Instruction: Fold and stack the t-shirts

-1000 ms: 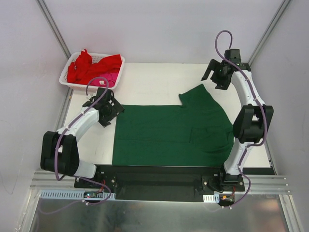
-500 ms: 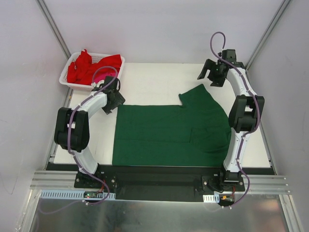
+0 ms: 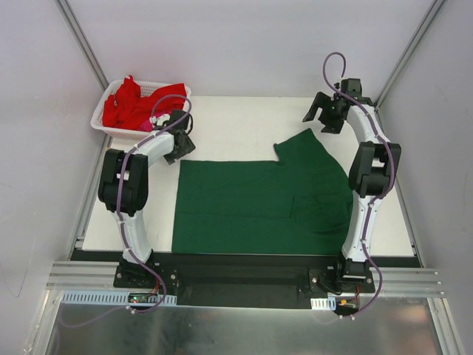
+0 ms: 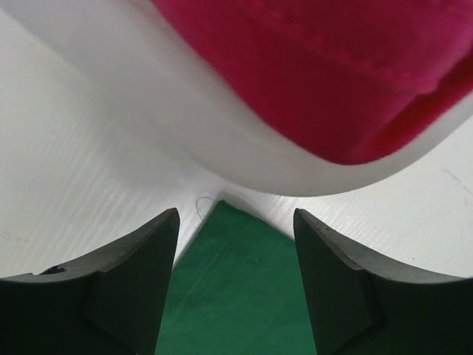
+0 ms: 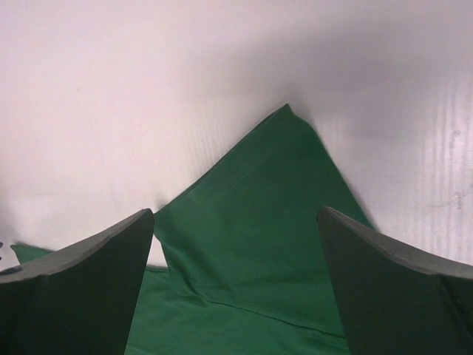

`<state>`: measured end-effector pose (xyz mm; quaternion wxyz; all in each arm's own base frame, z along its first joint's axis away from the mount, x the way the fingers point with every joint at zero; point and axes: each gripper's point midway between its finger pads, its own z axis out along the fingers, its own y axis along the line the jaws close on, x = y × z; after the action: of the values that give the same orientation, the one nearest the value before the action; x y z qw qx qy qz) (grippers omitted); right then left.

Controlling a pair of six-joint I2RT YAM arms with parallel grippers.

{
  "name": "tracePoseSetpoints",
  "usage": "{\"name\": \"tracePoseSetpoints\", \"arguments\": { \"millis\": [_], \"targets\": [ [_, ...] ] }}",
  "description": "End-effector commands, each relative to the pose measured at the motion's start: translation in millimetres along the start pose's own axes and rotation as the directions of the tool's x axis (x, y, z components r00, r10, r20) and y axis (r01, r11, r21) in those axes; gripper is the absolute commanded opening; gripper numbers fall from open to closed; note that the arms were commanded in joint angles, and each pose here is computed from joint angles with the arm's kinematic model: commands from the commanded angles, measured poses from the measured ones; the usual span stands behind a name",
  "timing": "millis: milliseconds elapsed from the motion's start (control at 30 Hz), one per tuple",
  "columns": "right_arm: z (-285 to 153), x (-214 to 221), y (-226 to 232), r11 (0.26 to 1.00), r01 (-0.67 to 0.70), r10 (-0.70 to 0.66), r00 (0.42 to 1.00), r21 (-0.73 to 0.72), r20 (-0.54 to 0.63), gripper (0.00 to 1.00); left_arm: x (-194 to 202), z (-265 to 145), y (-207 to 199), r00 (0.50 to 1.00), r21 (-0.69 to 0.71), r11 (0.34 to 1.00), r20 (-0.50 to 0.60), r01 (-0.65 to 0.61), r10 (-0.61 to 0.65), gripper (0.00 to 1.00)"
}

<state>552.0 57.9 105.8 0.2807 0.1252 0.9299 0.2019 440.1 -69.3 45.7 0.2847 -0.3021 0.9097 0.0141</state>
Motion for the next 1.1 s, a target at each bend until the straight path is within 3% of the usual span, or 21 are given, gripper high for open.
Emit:
{"name": "tracePoseSetpoints", "arguments": {
  "millis": [0, 267, 500, 767, 900, 933, 1067],
  "targets": [
    [-13, -25, -1, 0.999, -0.006, 0.008, 0.998, -0.034, 0.06, 0.96, -3, 5, -14, 0.997, -0.018, 0.998, 0.044, -0.062, 0.063, 0.63],
    [-28, -27, -14, 0.999, -0.018, 0.02, 0.997, -0.028, 0.071, 0.96, 2, 17, -17, 0.999, -0.037, 0.999, 0.035, -0.033, 0.034, 0.62],
    [-9, -20, -41, 0.996, -0.065, 0.064, 0.998, 0.068, 0.03, 0.96, 15, 20, -10, 0.998, -0.069, 0.996, 0.012, -0.053, 0.054, 0.6],
    [1, -17, -51, 0.993, -0.102, 0.101, 0.995, 0.067, 0.011, 0.96, 30, 28, 0, 0.997, -0.127, 0.989, -0.034, -0.077, 0.073, 0.56],
    [9, -17, -57, 0.992, -0.1, 0.099, 0.995, 0.082, 0.014, 0.96, 33, 27, 1, 0.996, -0.134, 0.988, -0.036, -0.083, 0.079, 0.47],
    [12, -16, -58, 0.991, -0.103, 0.103, 0.995, 0.083, 0.011, 0.96, 35, 27, 1, 0.996, -0.135, 0.987, -0.037, -0.087, 0.082, 0.39],
    [27, -12, -62, 0.985, -0.155, 0.156, 0.988, 0.08, -0.008, 0.96, 36, 26, -2, 0.995, -0.131, 0.987, -0.04, -0.095, 0.091, 0.21]
  ]
}}
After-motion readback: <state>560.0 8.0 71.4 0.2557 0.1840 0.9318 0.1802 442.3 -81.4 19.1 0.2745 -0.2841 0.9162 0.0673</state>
